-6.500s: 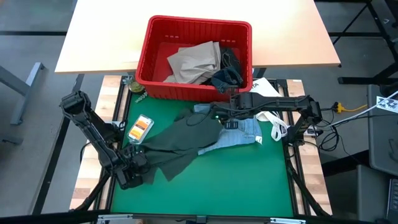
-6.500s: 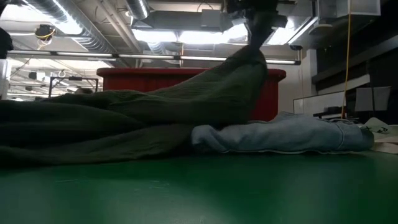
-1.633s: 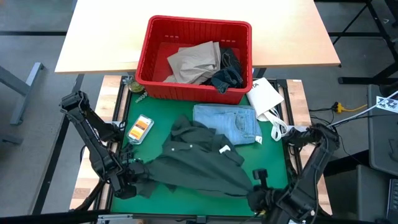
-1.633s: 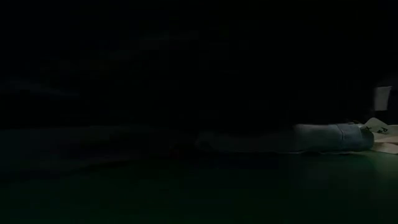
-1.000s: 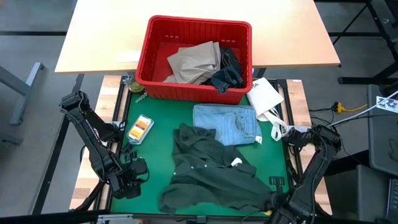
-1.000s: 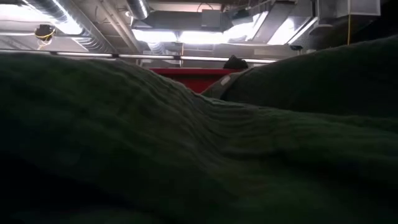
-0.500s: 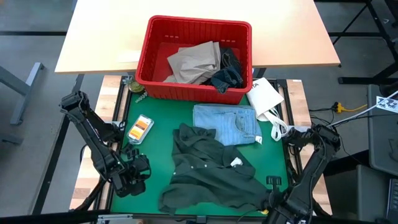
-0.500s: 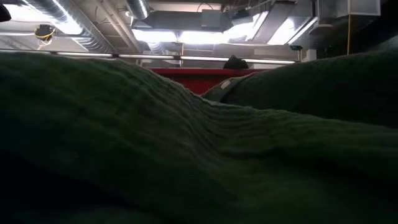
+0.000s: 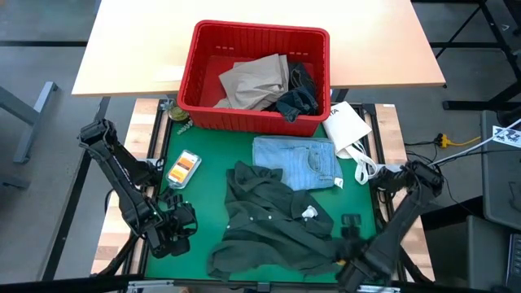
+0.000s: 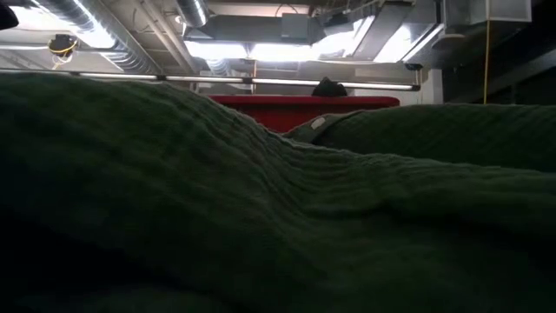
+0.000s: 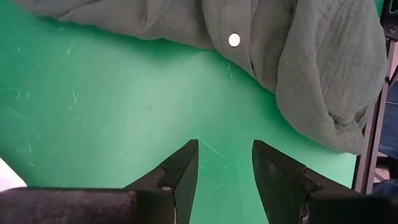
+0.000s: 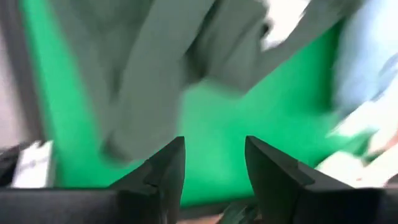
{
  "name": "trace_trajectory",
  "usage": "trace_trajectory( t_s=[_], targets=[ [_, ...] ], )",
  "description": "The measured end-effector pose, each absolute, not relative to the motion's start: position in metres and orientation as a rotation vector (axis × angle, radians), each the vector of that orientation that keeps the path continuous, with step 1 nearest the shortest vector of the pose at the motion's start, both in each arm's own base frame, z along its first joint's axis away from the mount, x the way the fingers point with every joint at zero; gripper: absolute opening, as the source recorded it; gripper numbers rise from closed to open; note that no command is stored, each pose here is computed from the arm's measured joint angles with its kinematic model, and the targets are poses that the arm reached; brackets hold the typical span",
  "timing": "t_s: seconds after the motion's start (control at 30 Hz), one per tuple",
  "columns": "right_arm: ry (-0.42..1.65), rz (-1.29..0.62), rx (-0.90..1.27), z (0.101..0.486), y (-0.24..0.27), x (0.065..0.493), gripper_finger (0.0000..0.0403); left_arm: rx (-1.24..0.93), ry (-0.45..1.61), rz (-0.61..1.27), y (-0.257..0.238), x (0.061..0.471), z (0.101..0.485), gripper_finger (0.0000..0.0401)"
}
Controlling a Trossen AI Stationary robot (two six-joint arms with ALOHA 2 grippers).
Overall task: Fold Laundry from Bin
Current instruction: Fold the green polo shirt
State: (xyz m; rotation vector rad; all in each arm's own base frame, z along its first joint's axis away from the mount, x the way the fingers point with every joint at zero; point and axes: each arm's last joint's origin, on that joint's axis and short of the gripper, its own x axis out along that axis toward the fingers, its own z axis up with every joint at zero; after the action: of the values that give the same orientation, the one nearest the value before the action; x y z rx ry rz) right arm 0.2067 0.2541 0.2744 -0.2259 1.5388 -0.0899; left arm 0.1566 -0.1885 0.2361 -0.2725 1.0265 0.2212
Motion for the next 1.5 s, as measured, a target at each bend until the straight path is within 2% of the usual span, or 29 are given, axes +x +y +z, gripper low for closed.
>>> trace_trajectory(
  t_s=[0.23,0.47,0.77,0.87,1.07,1.27,1.5],
  targets=[
    [1.399,-0.018,-0.469,0.275,0.198,0.274,0.0168,-0.260,1.024,0.216,-0.188,0.157,0.236,0.0144],
    [1.212,0.116,-0.549,0.279,0.120,0.348,0.0168,-0.260,1.023,0.216,-0.188,0.157,0.236,0.0144],
    [1.050,0.144,-0.371,0.278,0.034,0.393,0.0168,-0.261,1.023,0.216,-0.188,0.157,0.236,0.0144],
    [1.030,0.191,-0.323,0.268,0.026,0.403,0.0168,-0.262,1.022,0.214,-0.189,0.157,0.236,0.0144],
    [1.095,0.306,-0.371,0.235,0.036,0.415,0.0168,-0.274,1.012,0.203,-0.191,0.157,0.237,0.0144],
    [1.145,0.301,-0.392,0.218,0.036,0.420,0.0168,-0.271,1.009,0.200,-0.191,0.157,0.237,0.0144],
    [1.144,0.262,-0.413,0.220,0.034,0.420,0.0154,-0.269,1.007,0.201,-0.191,0.157,0.237,0.0144]
  ],
)
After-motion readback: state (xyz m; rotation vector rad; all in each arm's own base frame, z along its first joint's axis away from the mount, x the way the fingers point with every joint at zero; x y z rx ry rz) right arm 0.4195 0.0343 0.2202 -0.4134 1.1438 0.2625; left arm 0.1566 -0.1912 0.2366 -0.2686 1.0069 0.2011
